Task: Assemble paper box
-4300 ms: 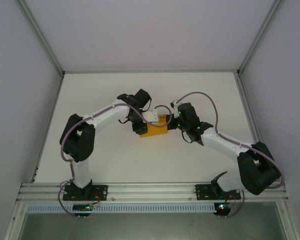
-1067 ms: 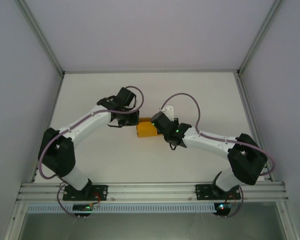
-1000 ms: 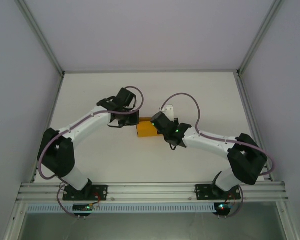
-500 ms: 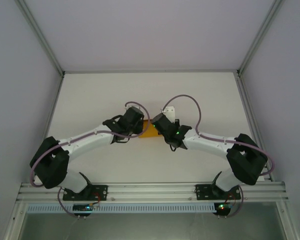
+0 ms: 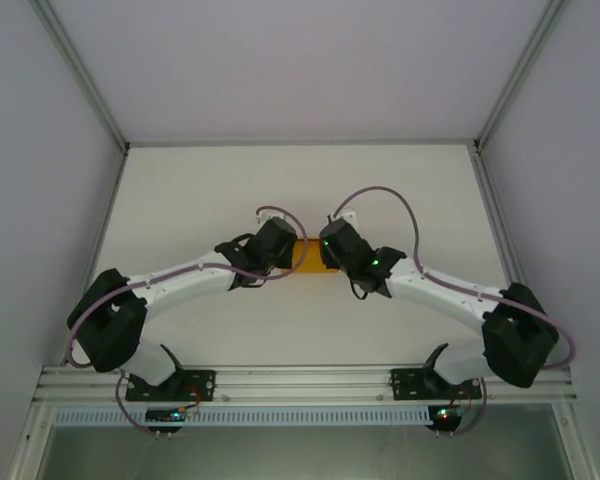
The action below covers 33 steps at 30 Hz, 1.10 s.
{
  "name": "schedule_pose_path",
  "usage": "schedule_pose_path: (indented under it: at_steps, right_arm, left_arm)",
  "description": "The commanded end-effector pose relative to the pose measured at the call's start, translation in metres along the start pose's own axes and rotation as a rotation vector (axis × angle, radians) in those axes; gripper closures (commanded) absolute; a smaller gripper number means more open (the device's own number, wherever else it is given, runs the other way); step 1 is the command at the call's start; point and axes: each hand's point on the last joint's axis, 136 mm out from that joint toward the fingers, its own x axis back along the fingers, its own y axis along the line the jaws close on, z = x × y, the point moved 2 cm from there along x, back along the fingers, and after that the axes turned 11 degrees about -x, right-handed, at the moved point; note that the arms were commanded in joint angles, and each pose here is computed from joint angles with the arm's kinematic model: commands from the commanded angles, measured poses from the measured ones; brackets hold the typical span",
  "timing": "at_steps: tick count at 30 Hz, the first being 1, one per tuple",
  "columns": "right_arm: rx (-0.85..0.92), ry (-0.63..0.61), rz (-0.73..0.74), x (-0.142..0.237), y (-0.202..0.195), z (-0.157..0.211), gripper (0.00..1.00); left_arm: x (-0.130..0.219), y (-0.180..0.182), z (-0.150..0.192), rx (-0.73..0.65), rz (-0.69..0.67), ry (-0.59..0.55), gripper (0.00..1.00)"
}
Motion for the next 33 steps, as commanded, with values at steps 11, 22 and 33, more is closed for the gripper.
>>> schedule_pose_path:
  at_steps: [11, 22, 33]
  right_arm:
    - [-0.087, -0.021, -0.074, 0.002, -0.016, -0.045, 0.34]
    - [-0.21, 0.145, -0.034, -0.032, -0.033, -0.003, 0.42]
    - [-0.255, 0.157, 0.018, -0.044, -0.047, 0.024, 0.52]
  left_arm:
    - [-0.014, 0.011, 0.093, -0.167, -0.032, 0.386, 0.94]
    - [-0.011, 0.002, 0.074, -0.208, 0.003, 0.352, 0.79]
    - [0.009, -0.014, 0.033, -0.257, 0.115, 0.257, 0.47]
